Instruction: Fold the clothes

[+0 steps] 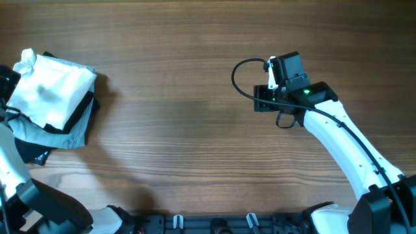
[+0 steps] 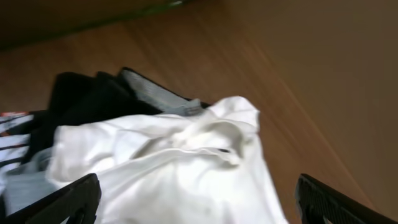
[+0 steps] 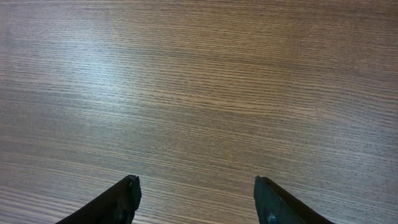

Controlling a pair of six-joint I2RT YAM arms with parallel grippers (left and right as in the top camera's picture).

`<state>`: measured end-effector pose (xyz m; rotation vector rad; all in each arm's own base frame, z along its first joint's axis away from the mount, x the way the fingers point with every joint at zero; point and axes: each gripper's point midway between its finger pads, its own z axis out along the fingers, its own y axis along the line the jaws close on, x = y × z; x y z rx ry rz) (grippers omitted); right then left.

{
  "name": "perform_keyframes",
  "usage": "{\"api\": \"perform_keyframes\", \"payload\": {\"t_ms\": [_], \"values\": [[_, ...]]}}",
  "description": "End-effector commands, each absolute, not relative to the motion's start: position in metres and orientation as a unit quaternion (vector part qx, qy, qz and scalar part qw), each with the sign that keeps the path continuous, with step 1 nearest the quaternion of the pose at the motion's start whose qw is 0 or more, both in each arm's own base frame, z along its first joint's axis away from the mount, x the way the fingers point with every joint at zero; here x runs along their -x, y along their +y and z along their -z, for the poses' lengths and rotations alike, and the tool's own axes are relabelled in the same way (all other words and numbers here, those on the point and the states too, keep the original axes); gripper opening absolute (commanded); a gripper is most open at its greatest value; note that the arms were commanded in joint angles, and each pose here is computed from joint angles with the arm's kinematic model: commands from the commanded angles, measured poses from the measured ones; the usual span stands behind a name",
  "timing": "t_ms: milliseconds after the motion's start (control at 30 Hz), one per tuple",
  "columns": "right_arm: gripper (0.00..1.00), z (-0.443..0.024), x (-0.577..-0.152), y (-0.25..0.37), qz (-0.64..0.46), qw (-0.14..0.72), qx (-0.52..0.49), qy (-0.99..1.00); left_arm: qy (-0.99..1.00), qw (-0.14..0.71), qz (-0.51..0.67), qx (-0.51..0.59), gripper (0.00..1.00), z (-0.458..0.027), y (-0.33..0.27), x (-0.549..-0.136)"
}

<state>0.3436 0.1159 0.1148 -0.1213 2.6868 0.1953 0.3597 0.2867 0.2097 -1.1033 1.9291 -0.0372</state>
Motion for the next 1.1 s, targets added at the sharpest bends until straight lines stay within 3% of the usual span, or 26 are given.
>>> {"api": "perform_keyframes", "payload": {"t_ms": [0,33,67,100,267,400,600,667,733,900,967,1000,1067], "values": [[0.72,-0.127,-0.354,0.121,-0.087,0.244,0.041,0.965,0.812,0.468,0.063,0.342,1.0,-0.228,0.237,-0.398],[0.8,-0.13,-0.356,0.129,-0.108,0.25,0.046,0.961,0.825,0.467,0.068,0.311,1.0,-0.228,0.217,-0.408],[0.94,-0.135,-0.36,0.139,-0.134,0.259,0.053,0.955,0.839,0.464,0.076,0.273,1.0,-0.227,0.191,-0.421],[1.0,-0.139,-0.363,0.145,-0.15,0.266,0.058,0.95,0.849,0.46,0.084,0.246,1.0,-0.226,0.169,-0.429],[1.0,-0.156,-0.391,0.139,-0.128,0.334,0.049,0.933,0.892,0.413,0.096,0.154,1.0,-0.204,0.059,-0.452],[1.0,-0.169,-0.405,0.127,-0.114,0.363,0.031,0.924,0.942,0.301,0.108,0.098,1.0,-0.154,-0.014,-0.427],[1.0,-0.185,-0.382,0.084,-0.091,0.309,-0.014,0.947,0.982,0.138,0.076,0.107,1.0,-0.118,-0.02,-0.352],[1.0,-0.187,-0.364,0.071,-0.093,0.286,-0.052,0.952,0.987,0.091,0.07,0.116,0.9,-0.112,-0.016,-0.329],[1.0,-0.19,-0.345,0.064,-0.09,0.266,-0.069,0.957,0.99,0.06,0.063,0.113,0.89,-0.111,-0.015,-0.311],[1.0,-0.215,-0.307,0.058,-0.098,0.303,-0.068,0.946,0.987,0.105,0.066,0.106,0.9,-0.134,-0.016,-0.295],[1.0,-0.234,-0.292,0.051,-0.103,0.357,-0.084,0.924,0.978,0.172,0.073,0.097,0.92,-0.159,-0.019,-0.291],[1.0,-0.243,-0.285,0.045,-0.103,0.389,-0.097,0.91,0.97,0.214,0.078,0.089,1.0,-0.175,-0.022,-0.288],[1.0,-0.253,-0.272,0.036,-0.097,0.435,-0.105,0.889,0.953,0.28,0.08,0.077,1.0,-0.198,-0.024,-0.282]]}}
